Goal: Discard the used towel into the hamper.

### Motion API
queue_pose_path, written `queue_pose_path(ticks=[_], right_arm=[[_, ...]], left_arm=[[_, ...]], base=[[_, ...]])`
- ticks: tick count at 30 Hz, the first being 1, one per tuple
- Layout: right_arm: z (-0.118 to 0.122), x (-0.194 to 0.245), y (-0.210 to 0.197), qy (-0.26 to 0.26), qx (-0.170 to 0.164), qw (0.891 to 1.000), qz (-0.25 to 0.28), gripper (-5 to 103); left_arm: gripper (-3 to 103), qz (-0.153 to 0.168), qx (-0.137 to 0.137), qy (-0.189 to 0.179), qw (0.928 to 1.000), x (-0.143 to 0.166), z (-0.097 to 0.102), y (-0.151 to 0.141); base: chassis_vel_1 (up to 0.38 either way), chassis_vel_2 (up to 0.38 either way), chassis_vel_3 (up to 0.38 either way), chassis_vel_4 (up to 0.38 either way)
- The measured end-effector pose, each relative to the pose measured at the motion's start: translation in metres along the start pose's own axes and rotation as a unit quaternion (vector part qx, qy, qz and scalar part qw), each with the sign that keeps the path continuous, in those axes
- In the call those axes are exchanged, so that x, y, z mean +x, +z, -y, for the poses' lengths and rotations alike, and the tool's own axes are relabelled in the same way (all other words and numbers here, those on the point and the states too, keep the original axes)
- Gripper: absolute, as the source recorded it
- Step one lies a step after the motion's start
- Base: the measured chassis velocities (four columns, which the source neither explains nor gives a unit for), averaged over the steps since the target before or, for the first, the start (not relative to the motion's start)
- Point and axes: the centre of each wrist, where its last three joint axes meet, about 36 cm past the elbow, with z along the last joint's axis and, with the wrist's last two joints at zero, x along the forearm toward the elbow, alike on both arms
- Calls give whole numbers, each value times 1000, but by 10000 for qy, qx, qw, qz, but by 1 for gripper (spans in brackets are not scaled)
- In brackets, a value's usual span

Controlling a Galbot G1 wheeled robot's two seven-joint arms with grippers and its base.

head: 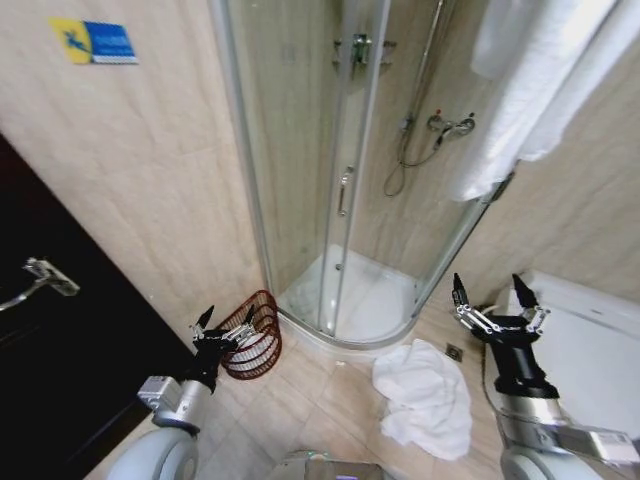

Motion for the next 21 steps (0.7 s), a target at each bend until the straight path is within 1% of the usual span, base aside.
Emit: queue_pose_path(ticks=[9, 12, 16, 21], right_arm=[[0, 1, 0, -125, 8, 9997, 192, 100], [0, 2, 0, -126, 5, 9997, 190, 100], [1, 2, 0, -111, 5, 9997, 198, 100], [2, 1, 0, -114, 1, 9995, 285, 100]], left_arm=[[100, 0, 1, 2, 10000, 0, 0, 0], [100, 1, 2, 3, 10000, 0, 0, 0], [100, 0, 2, 3, 10000, 0, 0, 0], [100, -1, -2, 0, 10000, 0, 0, 0]], base=[[-322, -326, 335, 341], [-260, -265, 218, 162], [-61, -134, 113, 42], [84, 7, -21, 3]])
